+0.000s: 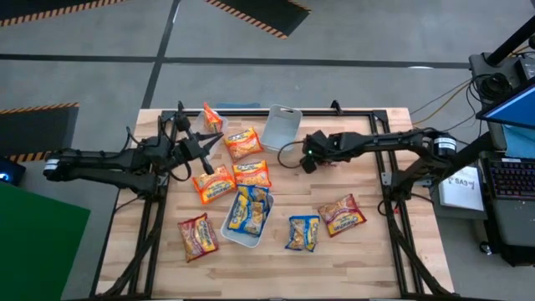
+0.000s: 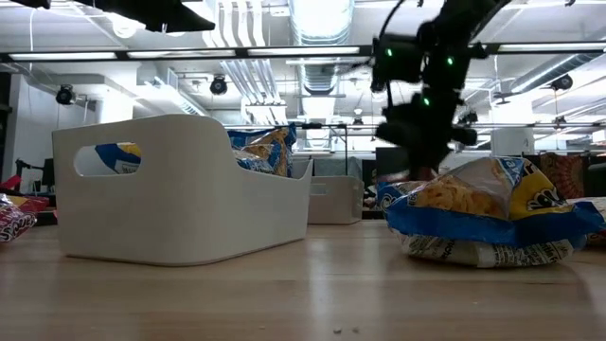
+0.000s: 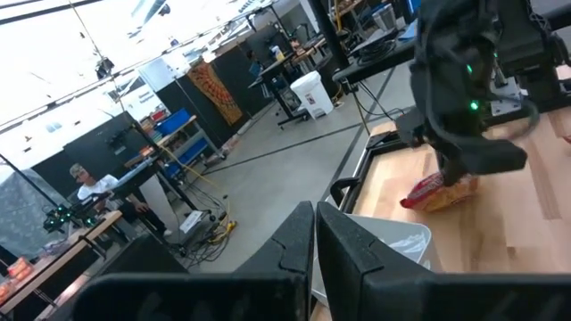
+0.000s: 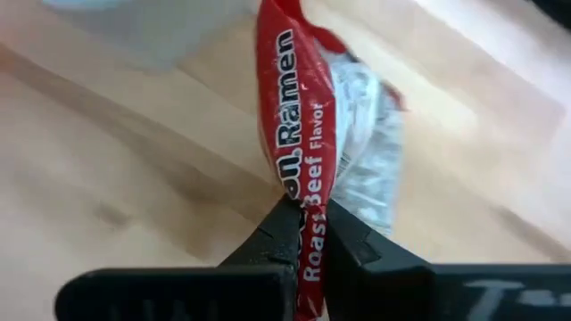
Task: Sort Maruchan noodles
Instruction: Put the top red noodle pack into the gray bin, then put the orange noodle pack into the transparent bin
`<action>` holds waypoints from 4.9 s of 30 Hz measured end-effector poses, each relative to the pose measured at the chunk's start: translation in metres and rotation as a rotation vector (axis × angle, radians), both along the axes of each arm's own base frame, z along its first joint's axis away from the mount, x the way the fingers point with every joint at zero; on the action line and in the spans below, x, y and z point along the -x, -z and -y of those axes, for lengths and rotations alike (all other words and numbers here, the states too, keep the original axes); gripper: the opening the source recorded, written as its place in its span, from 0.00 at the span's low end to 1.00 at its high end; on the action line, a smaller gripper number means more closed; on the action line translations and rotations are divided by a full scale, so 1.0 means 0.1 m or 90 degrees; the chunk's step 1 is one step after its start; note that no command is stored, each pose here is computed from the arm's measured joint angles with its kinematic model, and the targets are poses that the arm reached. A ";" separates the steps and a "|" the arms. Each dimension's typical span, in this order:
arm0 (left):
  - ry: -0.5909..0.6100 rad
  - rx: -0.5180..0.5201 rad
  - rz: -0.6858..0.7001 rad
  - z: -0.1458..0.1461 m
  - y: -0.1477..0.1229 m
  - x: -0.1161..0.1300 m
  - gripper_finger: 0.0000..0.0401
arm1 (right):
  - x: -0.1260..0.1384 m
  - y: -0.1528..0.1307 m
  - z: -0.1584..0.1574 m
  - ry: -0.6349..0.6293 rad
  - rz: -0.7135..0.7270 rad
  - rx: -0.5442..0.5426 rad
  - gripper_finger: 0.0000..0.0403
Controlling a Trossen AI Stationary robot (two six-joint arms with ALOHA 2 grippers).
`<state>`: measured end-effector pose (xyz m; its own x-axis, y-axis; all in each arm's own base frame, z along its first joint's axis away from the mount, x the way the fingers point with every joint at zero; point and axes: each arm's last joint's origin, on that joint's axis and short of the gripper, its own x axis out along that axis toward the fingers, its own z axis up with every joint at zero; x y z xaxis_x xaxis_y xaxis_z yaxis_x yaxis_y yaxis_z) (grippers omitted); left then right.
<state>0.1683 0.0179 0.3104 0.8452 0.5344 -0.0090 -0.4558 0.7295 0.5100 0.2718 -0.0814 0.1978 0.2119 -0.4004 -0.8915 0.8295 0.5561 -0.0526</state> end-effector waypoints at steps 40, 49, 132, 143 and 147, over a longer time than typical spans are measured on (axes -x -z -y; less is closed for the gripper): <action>0.000 0.018 0.015 0.00 -0.05 0.18 0.00 | -0.10 -0.78 0.38 -0.169 0.172 -0.025 0.03; 0.000 0.020 0.018 0.00 -0.05 0.18 0.00 | -0.15 -0.83 0.39 -0.213 0.216 -0.014 0.03; -0.001 0.027 -0.002 0.00 -0.01 0.18 0.00 | 0.04 -0.37 1.90 -0.230 0.263 0.061 0.27; -0.001 0.044 0.006 0.00 -0.01 0.18 0.00 | 0.03 -0.59 1.96 -0.123 0.233 0.117 0.32; -0.002 0.058 0.001 0.00 0.01 0.18 0.00 | 0.00 -0.77 1.78 -0.173 0.264 0.089 0.29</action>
